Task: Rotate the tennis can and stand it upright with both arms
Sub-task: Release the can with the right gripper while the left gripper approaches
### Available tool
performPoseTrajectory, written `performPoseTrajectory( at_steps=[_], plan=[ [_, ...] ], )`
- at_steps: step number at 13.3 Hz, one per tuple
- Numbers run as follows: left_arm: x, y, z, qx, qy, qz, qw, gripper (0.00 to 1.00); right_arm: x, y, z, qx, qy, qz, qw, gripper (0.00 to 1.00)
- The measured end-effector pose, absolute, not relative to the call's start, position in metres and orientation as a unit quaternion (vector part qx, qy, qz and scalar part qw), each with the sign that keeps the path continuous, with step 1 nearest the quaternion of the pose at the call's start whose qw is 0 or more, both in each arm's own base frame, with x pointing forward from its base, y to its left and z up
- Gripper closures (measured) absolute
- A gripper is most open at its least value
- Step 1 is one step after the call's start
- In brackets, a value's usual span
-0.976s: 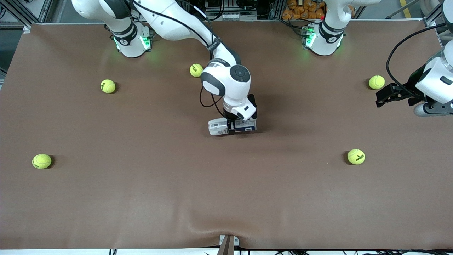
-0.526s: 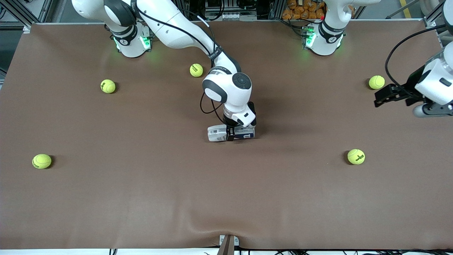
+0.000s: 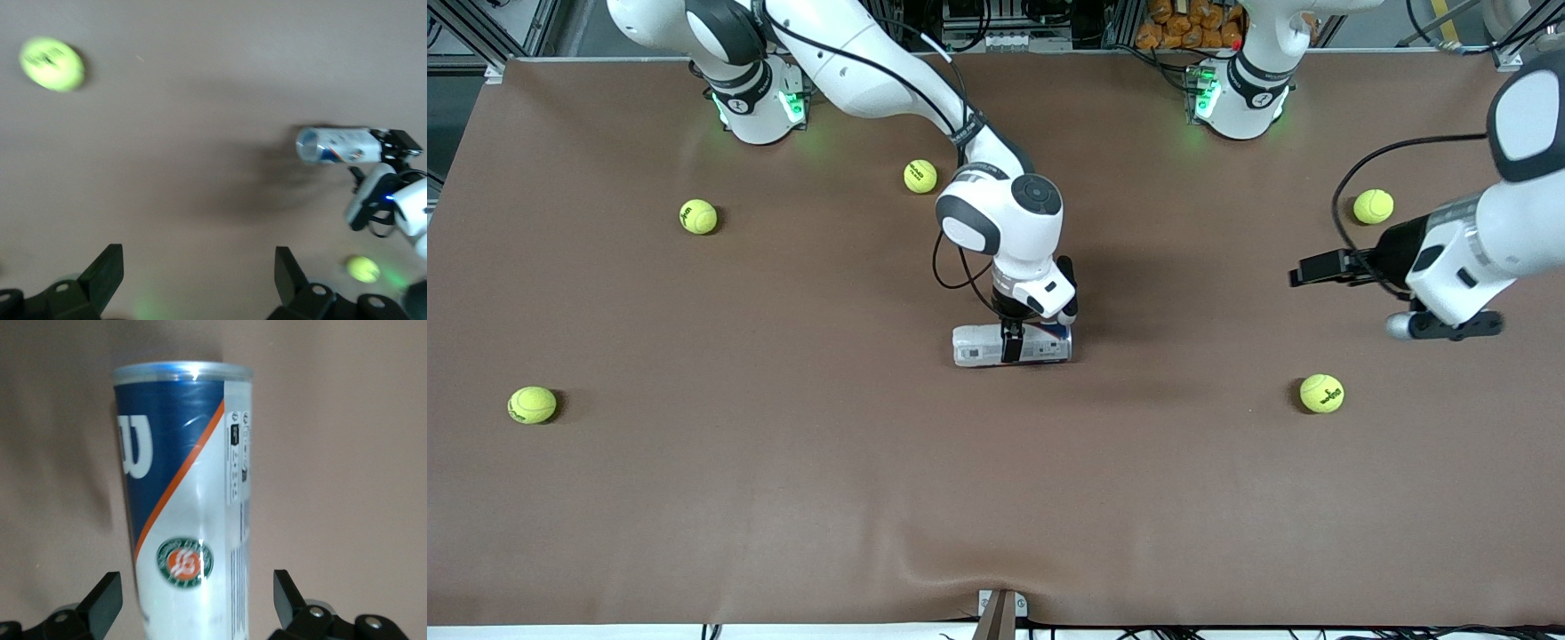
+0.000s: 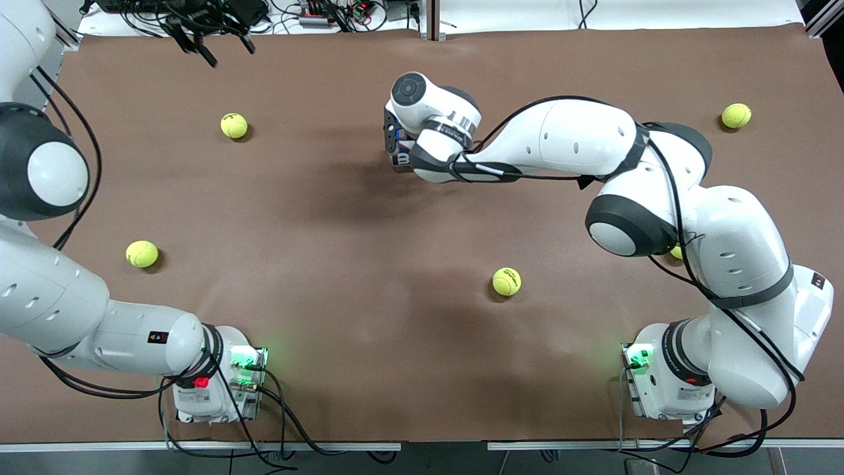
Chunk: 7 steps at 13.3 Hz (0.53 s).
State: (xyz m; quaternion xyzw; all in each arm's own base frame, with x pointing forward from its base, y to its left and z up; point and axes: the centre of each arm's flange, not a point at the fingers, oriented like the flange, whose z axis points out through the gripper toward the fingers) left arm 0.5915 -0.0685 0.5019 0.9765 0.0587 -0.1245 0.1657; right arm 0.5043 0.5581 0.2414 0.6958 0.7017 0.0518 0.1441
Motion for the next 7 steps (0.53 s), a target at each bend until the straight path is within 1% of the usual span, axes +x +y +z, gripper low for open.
performPoseTrajectory(
  at_steps=[2,4,5,6,7],
  plan=[
    [0.591,-0.055,0.475,0.962,0.088,-0.153,0.209,0.0,0.502,0.559,0.281,0.703,0.695,0.049,0.145,0.0],
    [0.588,-0.052,0.444,0.933,0.123,-0.189,0.28,0.0,0.496,0.556,0.334,0.723,0.677,0.044,0.127,0.0],
    [0.585,-0.054,0.426,0.915,0.142,-0.209,0.315,0.0,0.498,0.547,0.361,0.737,0.664,0.043,0.117,0.0],
    [0.583,-0.054,0.408,0.899,0.156,-0.227,0.34,0.0,0.511,0.53,0.385,0.752,0.647,0.046,0.113,0.0],
    [0.581,-0.055,0.392,0.886,0.168,-0.242,0.359,0.0,0.532,0.503,0.405,0.772,0.624,0.049,0.107,0.0]
  ],
)
